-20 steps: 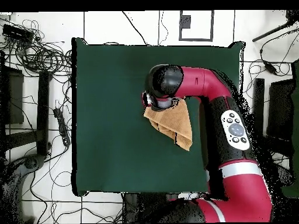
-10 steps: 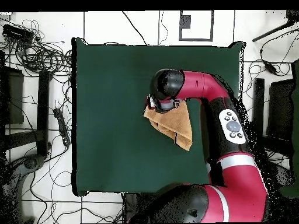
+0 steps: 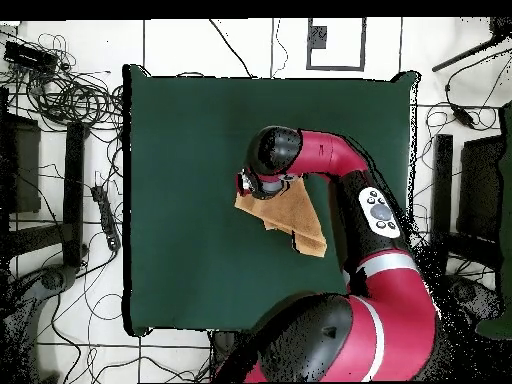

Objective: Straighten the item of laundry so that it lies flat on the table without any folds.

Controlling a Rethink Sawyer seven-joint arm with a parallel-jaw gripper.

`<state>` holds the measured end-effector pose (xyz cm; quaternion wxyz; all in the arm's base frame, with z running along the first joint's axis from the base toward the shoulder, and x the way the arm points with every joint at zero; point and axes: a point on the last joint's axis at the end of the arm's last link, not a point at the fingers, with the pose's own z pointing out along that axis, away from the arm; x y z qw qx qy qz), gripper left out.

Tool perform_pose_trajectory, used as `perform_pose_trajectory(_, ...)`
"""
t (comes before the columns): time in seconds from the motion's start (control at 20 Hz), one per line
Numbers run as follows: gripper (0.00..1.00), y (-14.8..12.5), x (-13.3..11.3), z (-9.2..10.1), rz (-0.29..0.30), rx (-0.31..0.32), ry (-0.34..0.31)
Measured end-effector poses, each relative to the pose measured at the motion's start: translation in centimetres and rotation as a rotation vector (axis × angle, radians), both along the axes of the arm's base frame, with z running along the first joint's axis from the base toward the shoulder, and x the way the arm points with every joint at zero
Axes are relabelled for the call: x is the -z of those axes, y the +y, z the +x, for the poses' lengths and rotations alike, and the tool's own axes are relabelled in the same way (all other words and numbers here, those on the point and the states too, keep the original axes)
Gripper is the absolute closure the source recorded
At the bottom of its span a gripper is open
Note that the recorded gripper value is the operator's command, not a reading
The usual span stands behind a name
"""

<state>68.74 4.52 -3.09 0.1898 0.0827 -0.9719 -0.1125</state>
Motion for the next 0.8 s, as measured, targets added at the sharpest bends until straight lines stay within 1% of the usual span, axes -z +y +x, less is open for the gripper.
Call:
perform_pose_trajectory(0.1, 0.00, 0.5, -0.2, 0.3, 0.028, 0.015, 0.019)
perform_pose_trajectory(0.3, 0.00, 1.4, 0.0, 0.3, 0.062, 0.028, 0.049)
perform_pose_trajectory(0.55, 0.00, 1.4, 0.2, 0.4, 0.060, 0.026, 0.045)
perform_pose_trajectory(0.8, 0.00, 1.5, 0.0, 0.6, 0.050, 0.021, 0.010)
